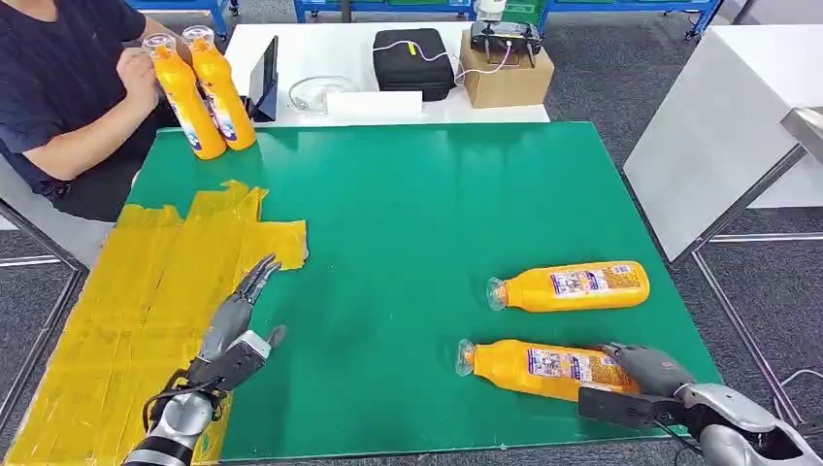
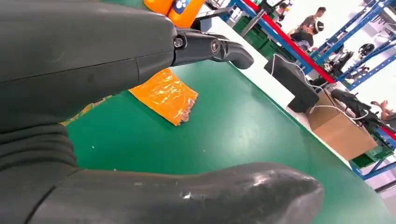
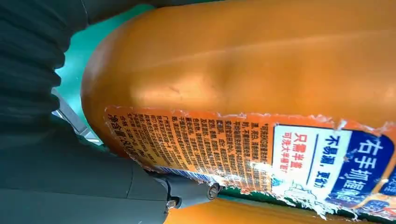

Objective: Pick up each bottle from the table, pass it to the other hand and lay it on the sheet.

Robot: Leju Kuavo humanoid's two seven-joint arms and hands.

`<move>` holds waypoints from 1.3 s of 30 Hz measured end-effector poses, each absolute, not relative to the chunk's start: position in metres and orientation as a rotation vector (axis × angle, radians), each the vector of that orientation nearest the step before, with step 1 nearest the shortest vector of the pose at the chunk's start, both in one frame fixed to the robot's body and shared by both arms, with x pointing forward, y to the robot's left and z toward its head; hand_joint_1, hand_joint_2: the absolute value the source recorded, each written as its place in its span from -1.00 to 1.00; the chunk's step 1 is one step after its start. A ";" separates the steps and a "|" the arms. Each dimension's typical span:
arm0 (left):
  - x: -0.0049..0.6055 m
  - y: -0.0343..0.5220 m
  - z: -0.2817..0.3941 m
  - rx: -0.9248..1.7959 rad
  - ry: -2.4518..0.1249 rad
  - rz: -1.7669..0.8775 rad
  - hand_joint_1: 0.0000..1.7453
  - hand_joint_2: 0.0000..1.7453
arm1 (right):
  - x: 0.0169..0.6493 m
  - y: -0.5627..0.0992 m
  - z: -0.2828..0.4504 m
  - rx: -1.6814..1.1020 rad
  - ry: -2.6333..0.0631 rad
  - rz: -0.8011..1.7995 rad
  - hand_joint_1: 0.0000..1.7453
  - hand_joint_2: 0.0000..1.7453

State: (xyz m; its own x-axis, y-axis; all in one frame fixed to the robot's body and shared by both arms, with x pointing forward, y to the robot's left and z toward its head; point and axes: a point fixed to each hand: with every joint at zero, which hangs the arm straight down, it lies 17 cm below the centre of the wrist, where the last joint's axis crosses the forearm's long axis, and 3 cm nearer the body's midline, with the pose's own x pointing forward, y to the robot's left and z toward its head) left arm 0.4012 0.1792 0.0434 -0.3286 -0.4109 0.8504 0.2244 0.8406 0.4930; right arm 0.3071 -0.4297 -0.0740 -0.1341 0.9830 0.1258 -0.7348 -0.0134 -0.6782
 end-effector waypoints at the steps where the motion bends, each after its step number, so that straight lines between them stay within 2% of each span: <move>1: 0.401 0.180 0.043 0.143 -1.795 -0.646 -1.00 -1.00 | 0.307 -0.430 -0.074 -0.452 -0.722 1.568 1.00 1.00; 11: 0.401 0.180 0.043 0.143 -1.795 -0.647 -1.00 -1.00 | 0.306 -0.429 -0.074 -0.450 -0.722 1.570 1.00 1.00; 19: 0.393 0.173 0.041 -0.018 -1.771 -0.532 -1.00 -1.00 | 0.306 -0.420 -0.073 -0.419 -0.760 1.524 1.00 1.00; 20: 0.392 0.172 0.039 -0.047 -1.751 -0.506 -1.00 1.00 | 0.308 -0.416 -0.072 -0.420 -0.780 1.520 1.00 1.00; 22: 0.384 0.166 0.021 -0.264 -1.584 -0.315 -1.00 1.00 | 0.322 -0.379 -0.064 -0.426 -0.950 1.472 1.00 1.00; 24: 0.362 0.171 0.020 -0.565 -1.441 0.009 -1.00 1.00 | 0.335 -0.327 -0.051 -0.414 -1.137 1.397 1.00 1.00; 27: 0.350 0.199 0.050 -0.731 -1.500 0.353 -1.00 1.00 | 0.330 -0.240 -0.035 -0.309 -1.309 1.306 1.00 1.00; 30: 0.338 0.196 0.060 -0.688 -1.529 0.297 -1.00 1.00 | 0.332 -0.184 -0.007 -0.227 -1.436 1.242 1.00 1.00; 39: 0.325 0.182 0.097 -0.675 -1.624 0.279 -1.00 1.00 | 0.347 -0.097 0.053 -0.058 -1.639 1.107 1.00 1.00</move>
State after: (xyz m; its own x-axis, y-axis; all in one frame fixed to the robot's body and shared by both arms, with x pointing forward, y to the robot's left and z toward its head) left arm 0.3253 0.1822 0.0971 -0.0348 0.5711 0.8202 0.2643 0.7967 -0.5435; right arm 0.3473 -0.0971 0.0532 -0.3954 0.5475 0.7375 -0.4796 0.5616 -0.6742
